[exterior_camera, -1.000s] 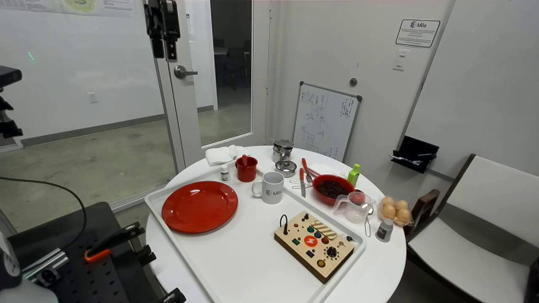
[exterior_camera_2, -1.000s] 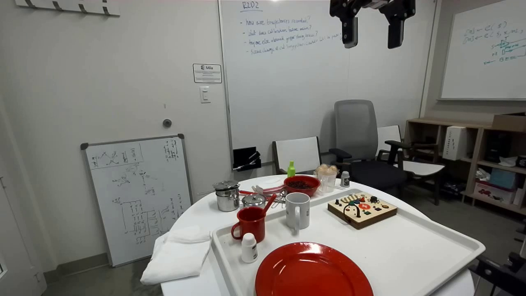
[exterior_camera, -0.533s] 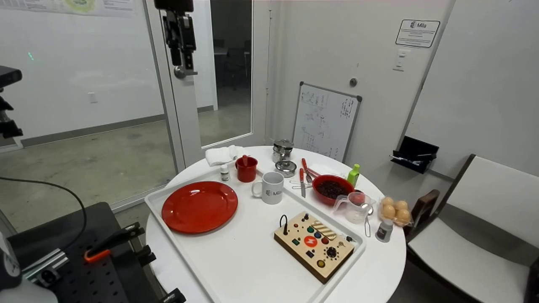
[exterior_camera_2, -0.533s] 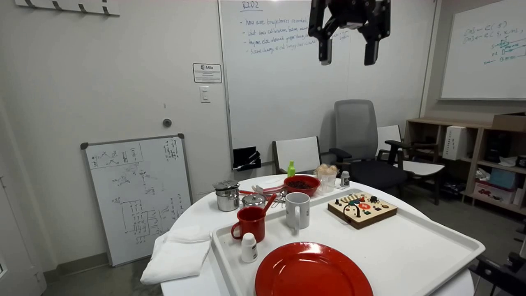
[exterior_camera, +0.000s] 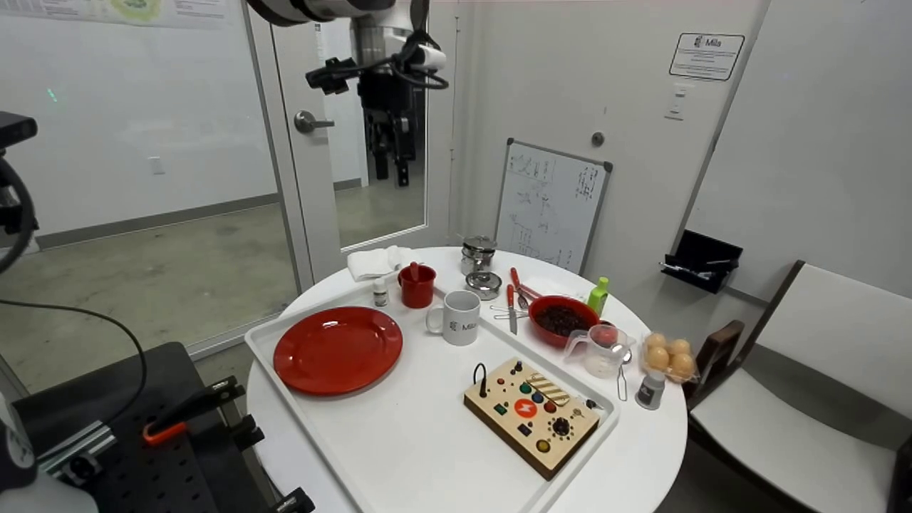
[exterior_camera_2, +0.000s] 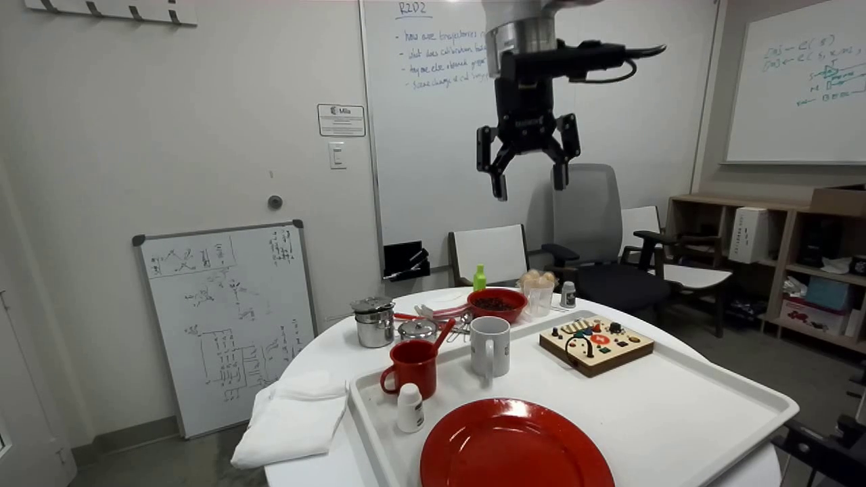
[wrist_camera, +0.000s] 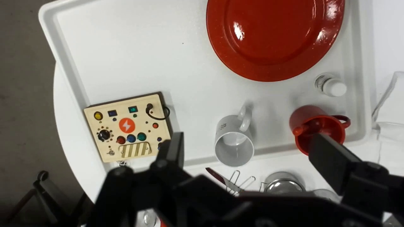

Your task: Tip the white mug over

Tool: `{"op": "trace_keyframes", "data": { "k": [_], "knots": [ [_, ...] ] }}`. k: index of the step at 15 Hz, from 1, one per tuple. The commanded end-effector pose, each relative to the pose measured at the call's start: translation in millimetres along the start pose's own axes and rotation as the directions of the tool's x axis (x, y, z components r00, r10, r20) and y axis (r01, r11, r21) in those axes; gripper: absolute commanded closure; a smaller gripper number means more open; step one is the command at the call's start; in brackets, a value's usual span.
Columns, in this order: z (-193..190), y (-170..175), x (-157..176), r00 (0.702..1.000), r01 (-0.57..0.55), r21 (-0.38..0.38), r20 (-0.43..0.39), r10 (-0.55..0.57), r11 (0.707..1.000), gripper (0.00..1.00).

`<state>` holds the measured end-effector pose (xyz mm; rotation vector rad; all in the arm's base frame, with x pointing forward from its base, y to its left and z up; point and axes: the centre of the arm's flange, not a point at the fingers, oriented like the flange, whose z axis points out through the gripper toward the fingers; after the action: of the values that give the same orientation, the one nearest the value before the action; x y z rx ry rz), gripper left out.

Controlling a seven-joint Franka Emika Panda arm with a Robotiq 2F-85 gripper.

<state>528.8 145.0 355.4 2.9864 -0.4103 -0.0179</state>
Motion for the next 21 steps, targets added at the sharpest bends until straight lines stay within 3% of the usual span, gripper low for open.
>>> {"op": "trace_keyframes", "data": {
  "k": [1, 2, 3, 9, 15, 21],
  "knots": [
    [25.5, -24.1, 44.4, 0.996, -0.079, 0.075, 0.055, 0.075, 0.994, 0.0],
    [21.8, -22.3, 41.1, 0.994, -0.083, 0.095, 0.078, 0.076, 0.992, 0.0],
    [28.3, -9.6, 26.9, 0.997, -0.057, 0.05, 0.056, 0.054, 0.997, 0.0],
    [38.6, -32.1, 42.4, 0.997, -0.036, 0.08, 0.076, 0.03, 0.996, 0.0],
    [93.9, -54.3, 86.3, 0.998, -0.044, 0.067, 0.045, 0.041, 0.997, 0.0],
    [150.9, -42.2, 137.4, 0.99, -0.137, 0.055, 0.033, 0.135, 0.989, 0.0]
  ]
}}
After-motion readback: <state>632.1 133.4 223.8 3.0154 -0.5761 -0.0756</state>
